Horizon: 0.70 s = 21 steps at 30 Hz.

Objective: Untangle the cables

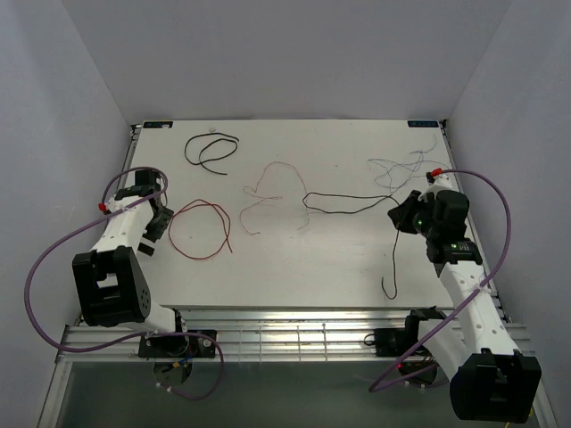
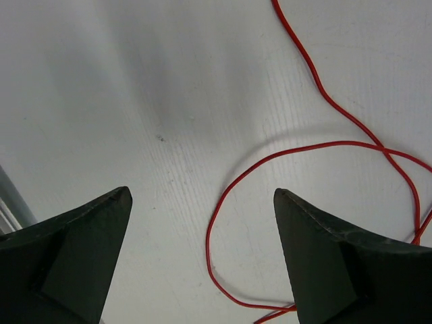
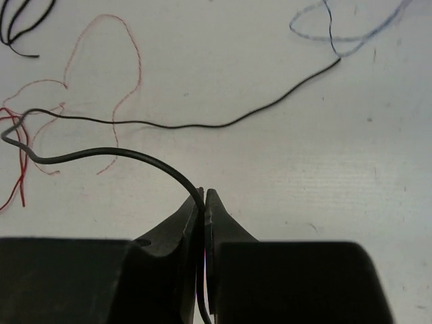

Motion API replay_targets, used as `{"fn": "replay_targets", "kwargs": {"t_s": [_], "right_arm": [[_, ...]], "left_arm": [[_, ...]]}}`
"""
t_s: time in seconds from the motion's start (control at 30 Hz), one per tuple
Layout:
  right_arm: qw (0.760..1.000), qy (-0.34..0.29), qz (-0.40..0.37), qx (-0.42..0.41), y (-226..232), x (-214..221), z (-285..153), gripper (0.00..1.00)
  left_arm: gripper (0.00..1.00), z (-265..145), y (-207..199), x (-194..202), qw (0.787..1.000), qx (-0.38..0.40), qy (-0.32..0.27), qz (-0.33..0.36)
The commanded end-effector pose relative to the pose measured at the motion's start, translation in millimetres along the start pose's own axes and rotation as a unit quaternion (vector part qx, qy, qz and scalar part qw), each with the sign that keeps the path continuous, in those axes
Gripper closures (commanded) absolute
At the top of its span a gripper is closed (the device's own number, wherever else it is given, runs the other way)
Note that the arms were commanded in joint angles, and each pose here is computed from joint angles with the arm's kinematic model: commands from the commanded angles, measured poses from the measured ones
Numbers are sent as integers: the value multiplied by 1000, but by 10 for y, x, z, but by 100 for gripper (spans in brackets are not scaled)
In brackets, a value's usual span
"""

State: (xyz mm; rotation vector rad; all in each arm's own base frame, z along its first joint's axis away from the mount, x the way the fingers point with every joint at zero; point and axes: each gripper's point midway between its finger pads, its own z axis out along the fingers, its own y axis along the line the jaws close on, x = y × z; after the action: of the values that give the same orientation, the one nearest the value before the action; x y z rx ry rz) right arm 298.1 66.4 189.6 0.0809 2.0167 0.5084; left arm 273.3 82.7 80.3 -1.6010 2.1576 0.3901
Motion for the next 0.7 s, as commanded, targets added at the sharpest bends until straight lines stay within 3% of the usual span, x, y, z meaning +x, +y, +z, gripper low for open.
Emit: {"fn": "replay_targets", "kwargs": {"t_s": [0.0, 0.07, 0.13, 0.27, 0.3, 0.33, 0.67], "right_arm": [[997, 25, 53, 49, -225, 322, 97, 91], [995, 48, 68, 57, -282, 487, 139, 90], [993, 64, 74, 60, -311, 603, 159, 80], [990, 75, 70, 97, -440, 680, 107, 46], [988, 83, 68, 108, -475, 708, 69, 3], [989, 73, 57, 112, -469, 618, 39, 10], [999, -32, -19, 31, 113, -296, -477, 10]], "left_arm": [[2, -176, 56, -71, 1000, -3, 6, 24], [2, -252, 108, -124, 999, -16, 4, 35], [2, -326, 155, -203, 999, -21, -10, 35], [2, -486, 135, -352, 999, 4, -36, 30], [2, -534, 126, -386, 999, 11, -41, 33], [2, -571, 117, -419, 998, 18, -47, 30], [2, -1092, 17, -790, 987, 115, -116, 1]]}}
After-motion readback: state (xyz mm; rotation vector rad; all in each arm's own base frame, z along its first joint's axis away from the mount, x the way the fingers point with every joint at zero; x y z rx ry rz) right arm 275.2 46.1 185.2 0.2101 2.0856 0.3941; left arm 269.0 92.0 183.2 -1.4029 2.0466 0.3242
